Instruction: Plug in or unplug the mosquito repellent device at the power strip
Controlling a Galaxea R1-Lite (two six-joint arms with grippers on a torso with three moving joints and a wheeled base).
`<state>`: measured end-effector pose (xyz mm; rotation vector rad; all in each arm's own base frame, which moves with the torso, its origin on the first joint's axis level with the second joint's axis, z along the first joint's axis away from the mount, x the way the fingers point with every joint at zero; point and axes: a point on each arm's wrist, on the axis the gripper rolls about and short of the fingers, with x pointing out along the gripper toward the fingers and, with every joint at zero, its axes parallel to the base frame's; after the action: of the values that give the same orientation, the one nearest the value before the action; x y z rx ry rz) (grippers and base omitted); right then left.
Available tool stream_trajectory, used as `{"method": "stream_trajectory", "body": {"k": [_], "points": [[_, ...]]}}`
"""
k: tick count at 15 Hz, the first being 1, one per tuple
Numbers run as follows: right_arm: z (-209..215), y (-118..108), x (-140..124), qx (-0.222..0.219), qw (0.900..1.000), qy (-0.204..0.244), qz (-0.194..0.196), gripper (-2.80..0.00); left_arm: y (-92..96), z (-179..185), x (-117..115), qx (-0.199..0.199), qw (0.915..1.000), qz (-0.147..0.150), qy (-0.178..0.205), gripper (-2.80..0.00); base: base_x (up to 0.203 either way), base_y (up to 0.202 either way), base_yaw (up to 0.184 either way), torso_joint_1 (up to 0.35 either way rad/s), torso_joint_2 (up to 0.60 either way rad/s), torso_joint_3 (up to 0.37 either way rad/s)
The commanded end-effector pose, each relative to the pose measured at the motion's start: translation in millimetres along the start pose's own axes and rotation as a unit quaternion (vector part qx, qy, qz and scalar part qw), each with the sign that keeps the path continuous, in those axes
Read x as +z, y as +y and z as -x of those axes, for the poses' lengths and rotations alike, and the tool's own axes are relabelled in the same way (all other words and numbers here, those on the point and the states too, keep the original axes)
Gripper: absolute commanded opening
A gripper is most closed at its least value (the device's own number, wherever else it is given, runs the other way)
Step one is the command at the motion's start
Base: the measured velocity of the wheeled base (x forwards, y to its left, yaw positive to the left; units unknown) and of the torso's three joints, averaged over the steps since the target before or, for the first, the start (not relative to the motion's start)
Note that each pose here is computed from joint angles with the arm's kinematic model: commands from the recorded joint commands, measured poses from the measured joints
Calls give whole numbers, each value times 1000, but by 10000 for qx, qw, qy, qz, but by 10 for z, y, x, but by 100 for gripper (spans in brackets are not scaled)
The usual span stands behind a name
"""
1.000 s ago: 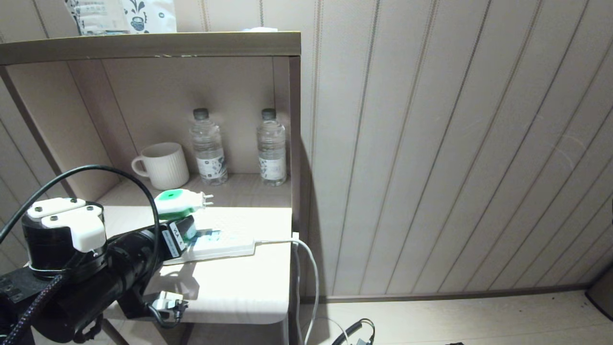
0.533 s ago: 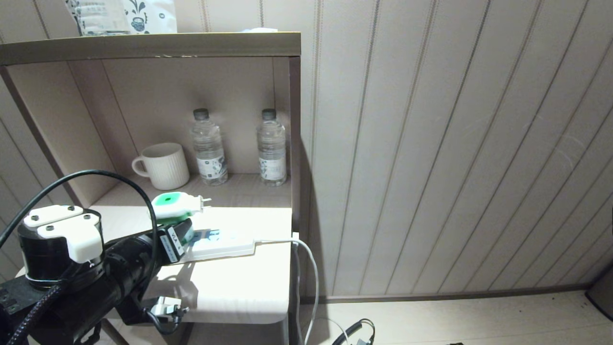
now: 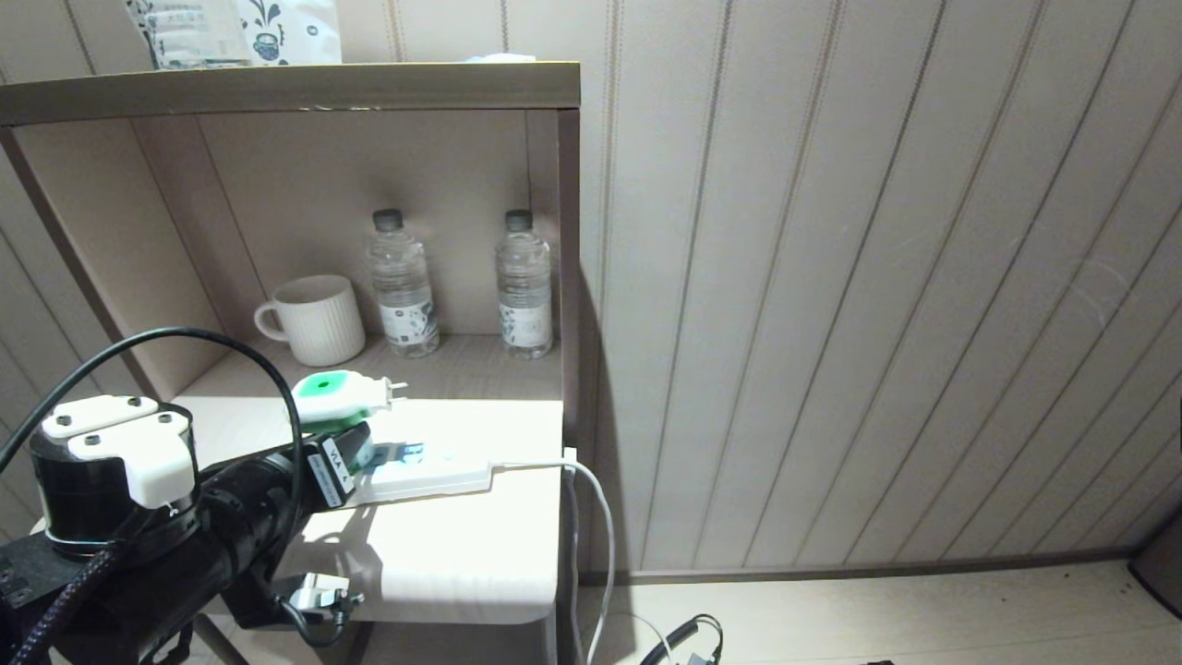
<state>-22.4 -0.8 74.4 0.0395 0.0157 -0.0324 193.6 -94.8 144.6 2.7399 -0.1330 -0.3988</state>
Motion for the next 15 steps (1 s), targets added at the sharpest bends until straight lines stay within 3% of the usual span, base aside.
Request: {"method": "stream_trajectory", "body": {"k": [1, 15], "points": [[0, 0, -1, 0, 10000, 0, 0, -280, 6, 8, -17, 22, 10000, -53, 59, -280, 0, 0, 0, 0, 0, 0], [0, 0, -1, -1, 10000, 3, 0, -280, 84, -29, 7, 122, 9999, 96, -22, -280, 0, 0, 0, 0, 0, 0]]}}
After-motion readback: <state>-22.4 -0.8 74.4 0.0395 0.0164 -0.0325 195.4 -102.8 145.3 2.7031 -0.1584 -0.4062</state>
